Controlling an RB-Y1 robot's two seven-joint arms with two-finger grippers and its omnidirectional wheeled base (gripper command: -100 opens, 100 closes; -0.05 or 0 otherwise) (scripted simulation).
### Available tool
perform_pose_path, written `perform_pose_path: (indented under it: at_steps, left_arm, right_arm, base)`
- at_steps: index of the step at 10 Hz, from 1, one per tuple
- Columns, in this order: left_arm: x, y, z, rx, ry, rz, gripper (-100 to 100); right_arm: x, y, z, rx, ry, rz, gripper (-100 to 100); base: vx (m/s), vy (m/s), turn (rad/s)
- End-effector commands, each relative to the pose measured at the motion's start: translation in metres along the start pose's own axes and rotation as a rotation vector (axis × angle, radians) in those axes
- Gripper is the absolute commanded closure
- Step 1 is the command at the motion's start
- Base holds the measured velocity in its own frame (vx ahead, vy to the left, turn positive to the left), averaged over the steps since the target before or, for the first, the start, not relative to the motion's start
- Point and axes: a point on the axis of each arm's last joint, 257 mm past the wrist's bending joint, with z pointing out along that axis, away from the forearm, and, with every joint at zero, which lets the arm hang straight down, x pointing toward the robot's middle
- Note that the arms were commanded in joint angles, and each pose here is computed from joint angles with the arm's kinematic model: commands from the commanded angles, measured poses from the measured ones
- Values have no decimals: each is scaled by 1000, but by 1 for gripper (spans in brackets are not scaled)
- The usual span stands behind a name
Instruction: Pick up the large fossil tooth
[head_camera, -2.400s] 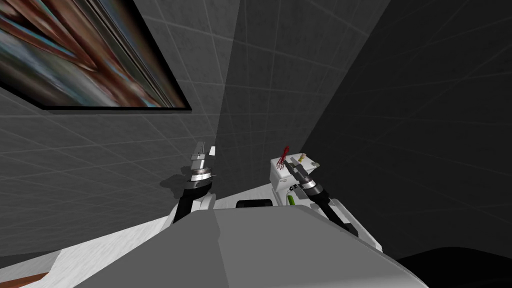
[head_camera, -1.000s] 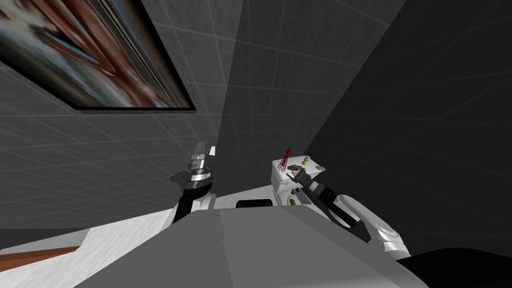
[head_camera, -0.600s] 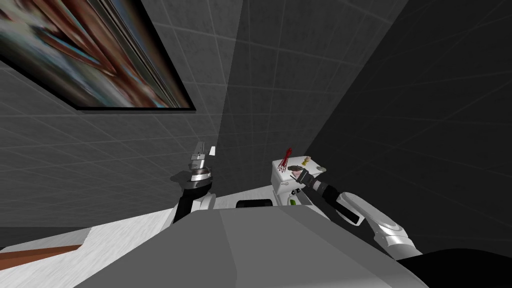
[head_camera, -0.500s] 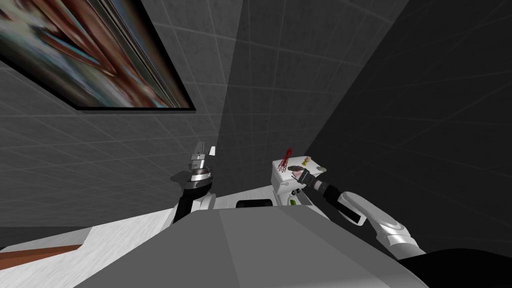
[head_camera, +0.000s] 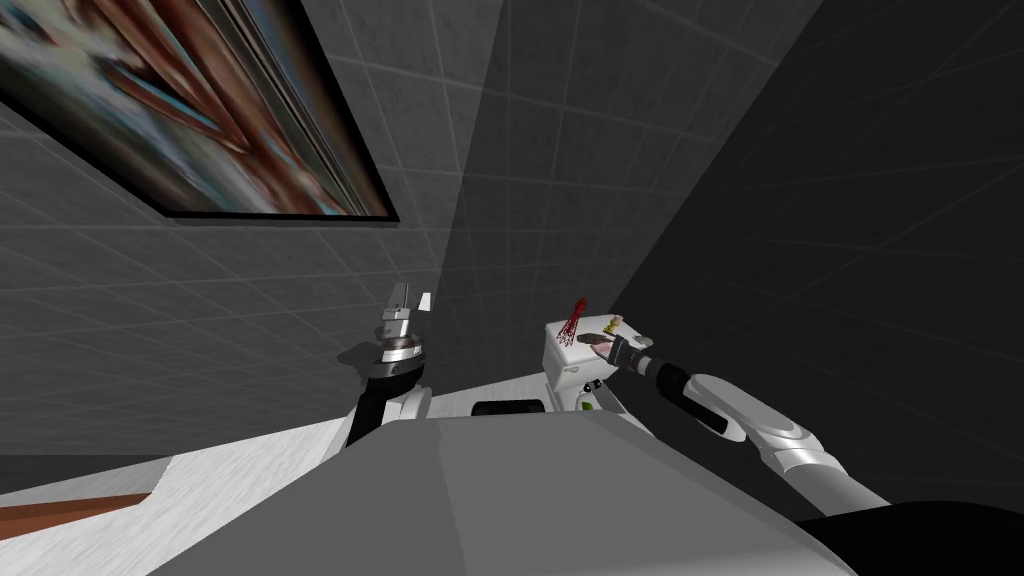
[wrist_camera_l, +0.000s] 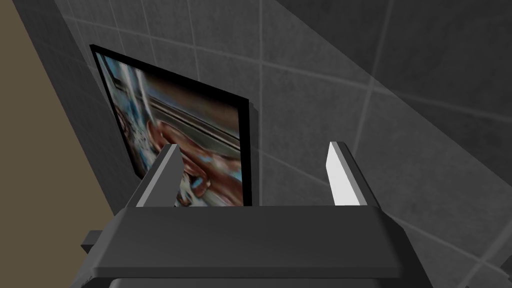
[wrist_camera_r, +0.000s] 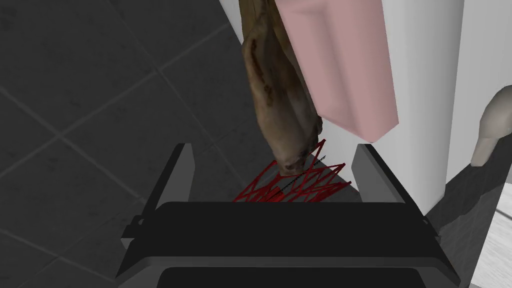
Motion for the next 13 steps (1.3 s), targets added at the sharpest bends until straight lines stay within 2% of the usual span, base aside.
perform_pose_path:
  at_steps: [1,3,4,5,6,7,11,12,13]
  left_arm:
    - [0,0,0,0,0,0,0]
    - [0,0,0,0,0,0,0]
    - [0,0,0,0,0,0,0]
    - [0,0,0,0,0,0,0]
    - [0,0,0,0,0,0,0]
    - [0,0,0,0,0,0,0]
    - [0,0,0,0,0,0,0]
    - [0,0,0,0,0,0,0]
    - [0,0,0,0,0,0,0]
  right_arm:
    - [22,-7,-4,-12,51,-79,-100]
    - [38,-14,-7,-22,89,-146,-100]
    - [34,-12,-6,-18,78,-123,-100]
    - [35,-12,-7,-19,80,-128,0]
    - [35,-12,-7,-19,79,-128,-100]
    - [35,-12,-7,-19,80,-128,100]
    - [35,-12,-7,-19,80,-128,100]
    - [35,-12,-7,-19,80,-128,0]
    - [48,-26,-13,27,124,-153,-100]
  base:
    - [9,9,-9]
    - [10,-2,-10]
    - [0,0,0]
    - [0,0,0]
    - [0,0,0]
    - [0,0,0]
    - [0,0,0]
    - [0,0,0]
    - [-3,51,-34]
